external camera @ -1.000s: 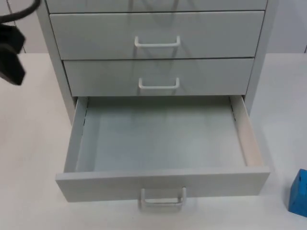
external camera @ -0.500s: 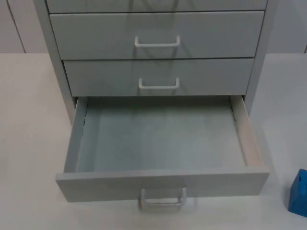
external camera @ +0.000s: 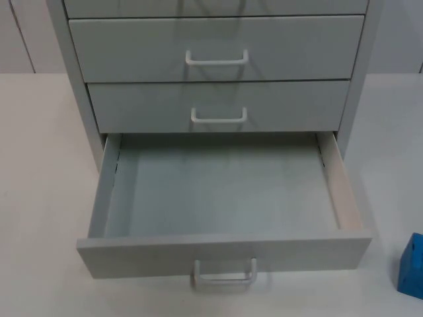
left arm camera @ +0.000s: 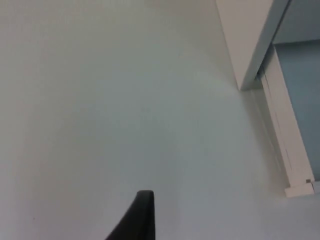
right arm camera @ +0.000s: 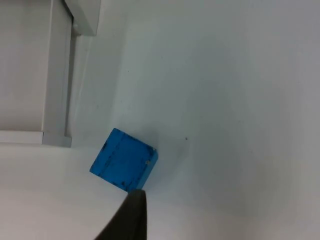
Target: Open the drawer with the left hand, place the block into the drawer with the right hand, then close the drawer with the left hand.
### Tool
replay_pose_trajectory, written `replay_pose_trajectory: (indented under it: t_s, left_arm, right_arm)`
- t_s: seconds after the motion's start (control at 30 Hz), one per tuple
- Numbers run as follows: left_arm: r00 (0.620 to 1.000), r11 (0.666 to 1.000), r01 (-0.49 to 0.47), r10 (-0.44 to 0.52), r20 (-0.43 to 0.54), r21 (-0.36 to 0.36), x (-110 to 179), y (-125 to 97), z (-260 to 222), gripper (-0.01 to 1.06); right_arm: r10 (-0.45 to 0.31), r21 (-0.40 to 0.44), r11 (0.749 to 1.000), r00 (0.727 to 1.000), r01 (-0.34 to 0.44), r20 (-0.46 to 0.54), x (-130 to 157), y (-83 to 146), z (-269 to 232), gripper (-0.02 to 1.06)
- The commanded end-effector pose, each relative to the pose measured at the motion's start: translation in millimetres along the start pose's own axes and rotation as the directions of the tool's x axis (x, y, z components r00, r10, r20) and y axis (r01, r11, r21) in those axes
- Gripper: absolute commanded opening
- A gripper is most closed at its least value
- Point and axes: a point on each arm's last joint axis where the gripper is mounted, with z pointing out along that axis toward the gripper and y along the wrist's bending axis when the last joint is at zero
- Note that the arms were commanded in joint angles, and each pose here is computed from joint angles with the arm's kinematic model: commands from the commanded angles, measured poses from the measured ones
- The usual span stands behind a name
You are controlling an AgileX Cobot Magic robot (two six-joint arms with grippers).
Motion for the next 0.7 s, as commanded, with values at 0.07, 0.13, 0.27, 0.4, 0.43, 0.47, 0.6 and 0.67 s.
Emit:
replay_pose_trajectory:
  t_s: [0.07, 0.13, 0.27, 0.4, 0.43, 0.47, 0.6, 0.67]
  left_arm:
    - [0.999, 1.0, 0.005, -0.005, 0.044, -0.013, 5.9, 0.8, -6.6, 1.05]
    - [0.999, 1.0, 0.006, -0.006, 0.053, -0.011, 6.4, 0.6, -7.9, 1.05]
    - [0.996, 1.0, 0.008, -0.008, 0.092, -0.01, 6.6, 0.2, -13.6, 1.05]
    - [0.995, 1.0, 0.019, -0.018, 0.094, -0.004, 6.6, -0.3, -14.0, 1.05]
    - [0.995, 1.0, 0.02, -0.02, 0.094, -0.002, 6.6, -0.4, -14.0, 1.05]
    - [0.995, 1.0, 0.02, -0.02, 0.094, -0.002, 6.6, -0.4, -14.0, 1.05]
    - [0.995, 1.0, 0.029, -0.03, 0.094, 0.007, 6.6, -1.2, -14.0, 1.05]
    - [0.995, 1.0, 0.029, -0.03, 0.094, 0.007, 6.6, -1.2, -14.0, 1.05]
  right_arm:
    - [-0.005, -0.001, 1.0, 1.0, 0.005, 0.005, -0.9, 0.0, -0.6, 1.05]
    - [-0.005, -0.001, 1.0, 1.0, 0.005, 0.0, -0.5, 0.0, -0.6, 1.05]
    - [-0.044, -0.041, 0.998, 0.999, 0.043, -0.032, -0.2, 3.6, 1.5, 1.05]
    - [-0.017, -0.098, 0.995, 0.992, 0.005, -0.127, -4.1, 9.0, 10.3, 1.05]
    - [-0.003, -0.113, 0.993, 0.986, -0.016, -0.164, -5.6, 10.8, 16.4, 1.05]
    - [-0.003, -0.113, 0.993, 0.986, -0.016, -0.164, -5.6, 10.8, 16.4, 1.05]
    - [0.042, -0.113, 0.991, 0.961, -0.076, -0.274, -11.0, 12.6, 41.5, 1.05]
    - [0.076, -0.094, 0.989, 0.942, -0.112, -0.326, -12.3, 12.8, 60.1, 1.05]
